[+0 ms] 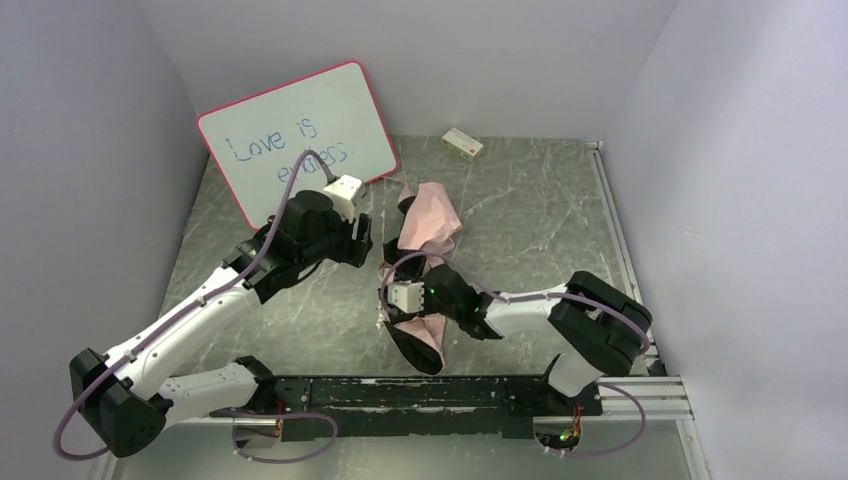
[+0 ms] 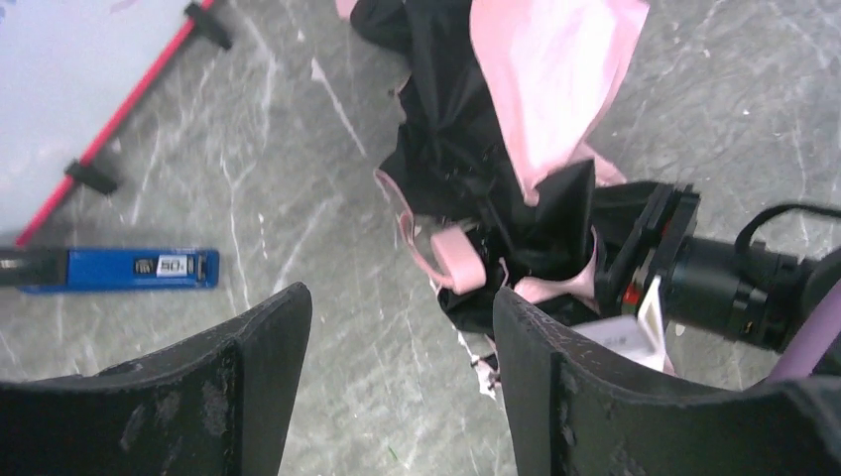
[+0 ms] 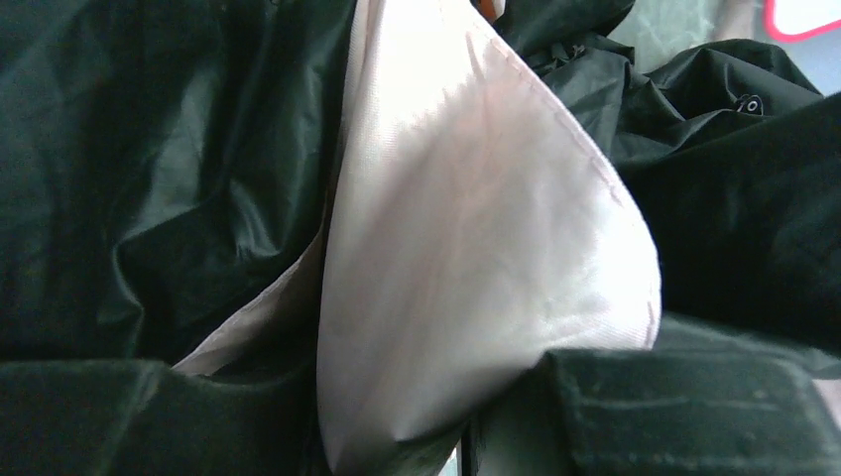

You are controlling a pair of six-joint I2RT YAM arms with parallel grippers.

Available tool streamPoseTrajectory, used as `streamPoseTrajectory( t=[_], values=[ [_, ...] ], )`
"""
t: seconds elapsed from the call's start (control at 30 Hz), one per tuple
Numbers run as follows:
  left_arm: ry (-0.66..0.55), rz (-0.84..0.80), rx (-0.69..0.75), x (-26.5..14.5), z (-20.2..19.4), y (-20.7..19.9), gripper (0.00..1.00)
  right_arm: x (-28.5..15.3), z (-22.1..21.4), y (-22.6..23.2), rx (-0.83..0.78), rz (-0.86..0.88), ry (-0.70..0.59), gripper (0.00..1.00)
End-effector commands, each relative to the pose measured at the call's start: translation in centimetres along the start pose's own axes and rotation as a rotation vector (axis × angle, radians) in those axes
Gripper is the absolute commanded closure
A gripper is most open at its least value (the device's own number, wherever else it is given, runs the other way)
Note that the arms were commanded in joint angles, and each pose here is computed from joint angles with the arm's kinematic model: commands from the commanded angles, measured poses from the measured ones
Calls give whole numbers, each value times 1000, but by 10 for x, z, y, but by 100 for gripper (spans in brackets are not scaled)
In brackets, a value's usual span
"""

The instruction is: Put away the umbrella

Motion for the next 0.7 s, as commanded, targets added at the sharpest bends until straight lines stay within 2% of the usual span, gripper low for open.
streamPoseTrajectory(
  t=[0.0, 0.13, 0.3, 0.4, 0.5, 0.57, 0.67],
  values=[
    [-75, -119, 129, 1, 24, -10, 28, -8, -11, 28, -106, -50, 99, 92],
    [-130, -195, 256, 2, 38, -15, 23, -16, -8, 39, -161, -90, 103, 91],
    [-129, -428, 447, 16, 38, -33, 21, -20, -6, 48, -218, -110, 104, 90],
    [-89, -530, 502, 27, 39, -42, 20, -21, -4, 53, -230, -100, 91, 90],
    [0, -622, 562, 44, 36, -49, 19, -23, -1, 57, -235, -101, 71, 90],
    [20, -647, 593, 55, 40, -52, 13, -23, 0, 60, -235, -96, 64, 90],
    [36, -683, 614, 71, 42, -56, 12, -23, 0, 63, -235, -89, 55, 90]
  ],
)
Point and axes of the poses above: each gripper's point midway between its finger pads, its own x axis out along the fingers, its own y axis along the line the jaws close on, z = x × y, the point moved 8 cm from there along -x, back along the fingers
